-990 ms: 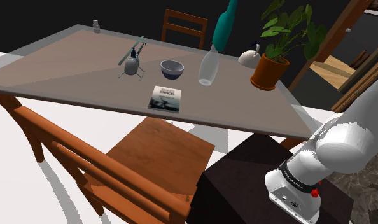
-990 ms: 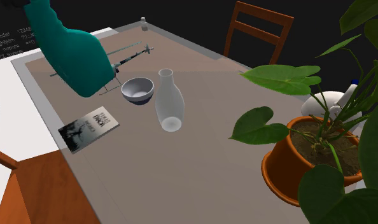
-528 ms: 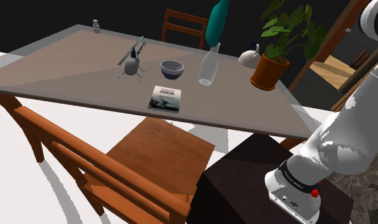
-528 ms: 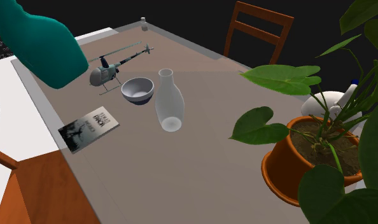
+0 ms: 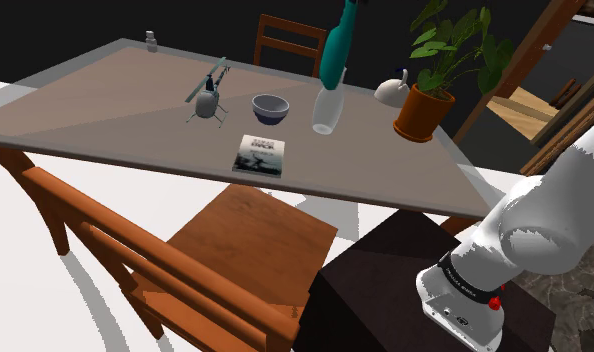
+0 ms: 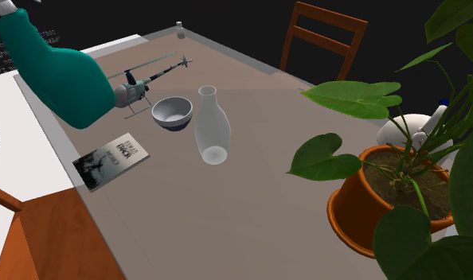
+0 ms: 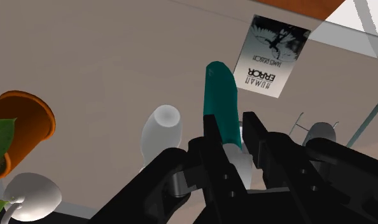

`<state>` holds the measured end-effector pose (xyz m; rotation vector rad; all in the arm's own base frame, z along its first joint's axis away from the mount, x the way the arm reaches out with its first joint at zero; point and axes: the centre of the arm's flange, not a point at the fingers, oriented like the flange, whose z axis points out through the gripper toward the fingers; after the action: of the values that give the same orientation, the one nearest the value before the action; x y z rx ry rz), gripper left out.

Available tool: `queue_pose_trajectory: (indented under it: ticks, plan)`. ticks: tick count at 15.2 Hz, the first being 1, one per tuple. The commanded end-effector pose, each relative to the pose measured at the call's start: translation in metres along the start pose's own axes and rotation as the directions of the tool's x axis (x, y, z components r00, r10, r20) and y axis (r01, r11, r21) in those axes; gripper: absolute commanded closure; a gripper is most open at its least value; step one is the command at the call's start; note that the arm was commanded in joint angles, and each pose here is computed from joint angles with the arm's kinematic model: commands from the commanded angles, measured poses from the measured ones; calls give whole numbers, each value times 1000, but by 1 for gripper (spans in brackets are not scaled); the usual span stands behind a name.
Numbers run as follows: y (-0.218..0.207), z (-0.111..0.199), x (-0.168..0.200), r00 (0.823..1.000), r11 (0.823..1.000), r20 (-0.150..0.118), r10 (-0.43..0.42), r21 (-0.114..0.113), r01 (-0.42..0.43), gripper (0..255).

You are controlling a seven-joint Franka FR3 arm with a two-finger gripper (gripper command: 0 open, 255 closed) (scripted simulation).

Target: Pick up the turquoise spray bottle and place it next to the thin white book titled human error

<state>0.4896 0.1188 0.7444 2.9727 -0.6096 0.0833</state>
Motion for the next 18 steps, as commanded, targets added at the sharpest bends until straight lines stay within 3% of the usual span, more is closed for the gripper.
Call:
queue_pose_trajectory:
  ticks: [1, 18]
  plan:
    - [-1, 11, 0, 1000, 1000, 0, 0, 0, 0, 255]
    - [-9, 100, -7, 1000, 1000, 0, 0, 0, 0, 255]
